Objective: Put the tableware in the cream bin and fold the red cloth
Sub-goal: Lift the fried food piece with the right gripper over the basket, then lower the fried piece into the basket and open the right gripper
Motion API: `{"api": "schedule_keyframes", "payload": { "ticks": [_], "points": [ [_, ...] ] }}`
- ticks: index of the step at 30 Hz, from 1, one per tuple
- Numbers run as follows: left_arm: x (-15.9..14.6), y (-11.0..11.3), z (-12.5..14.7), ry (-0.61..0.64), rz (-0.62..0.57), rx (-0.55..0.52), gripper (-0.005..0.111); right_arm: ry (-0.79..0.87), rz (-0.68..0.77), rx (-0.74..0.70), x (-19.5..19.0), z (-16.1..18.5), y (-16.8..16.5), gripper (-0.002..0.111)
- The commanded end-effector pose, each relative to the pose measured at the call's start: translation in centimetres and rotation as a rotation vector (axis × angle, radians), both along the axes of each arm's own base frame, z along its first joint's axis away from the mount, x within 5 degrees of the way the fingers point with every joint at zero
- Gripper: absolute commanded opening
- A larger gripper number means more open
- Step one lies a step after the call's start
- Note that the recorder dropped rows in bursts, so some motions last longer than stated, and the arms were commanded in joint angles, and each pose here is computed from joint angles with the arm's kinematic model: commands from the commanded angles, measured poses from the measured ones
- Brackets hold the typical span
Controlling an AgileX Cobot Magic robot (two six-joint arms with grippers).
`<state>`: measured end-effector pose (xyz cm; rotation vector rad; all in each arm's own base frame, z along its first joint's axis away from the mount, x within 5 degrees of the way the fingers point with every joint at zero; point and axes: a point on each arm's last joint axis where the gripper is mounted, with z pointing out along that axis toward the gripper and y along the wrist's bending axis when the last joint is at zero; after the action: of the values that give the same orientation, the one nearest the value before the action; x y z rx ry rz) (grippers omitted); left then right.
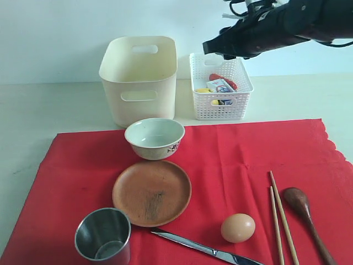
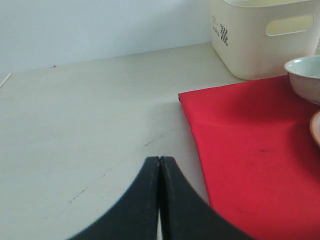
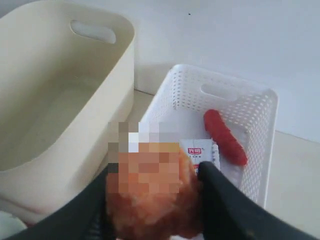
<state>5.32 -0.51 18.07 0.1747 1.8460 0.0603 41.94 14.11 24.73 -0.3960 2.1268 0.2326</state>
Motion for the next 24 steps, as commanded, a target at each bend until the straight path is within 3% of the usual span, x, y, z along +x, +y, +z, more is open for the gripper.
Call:
{"api": "schedule_keyframes", "payload": {
  "ticks": [1,9,21,24],
  "points": [
    [0.0,0.0,0.0,-0.006,-0.005,-0.001,0.0,0.021,-0.004,-0.013,3.0,-2.5,0.4,0.0],
    [0.0,0.0,0.0,-0.006,-0.005,-0.001,0.0,0.05,-0.021,-0.019,8.4,-7.3,0.6,0.0],
    [0.0,0.0,0.0,-0.006,-0.005,-0.001,0.0,0.024,-0.102,0.082,13.5,-11.2,0.0,0.0],
    [0.0,0.0,0.0,-0.006,-0.005,-0.001,0.0,0.031,-0.115,0.123,14.1,-11.9,0.3,0.007]
  ]
}}
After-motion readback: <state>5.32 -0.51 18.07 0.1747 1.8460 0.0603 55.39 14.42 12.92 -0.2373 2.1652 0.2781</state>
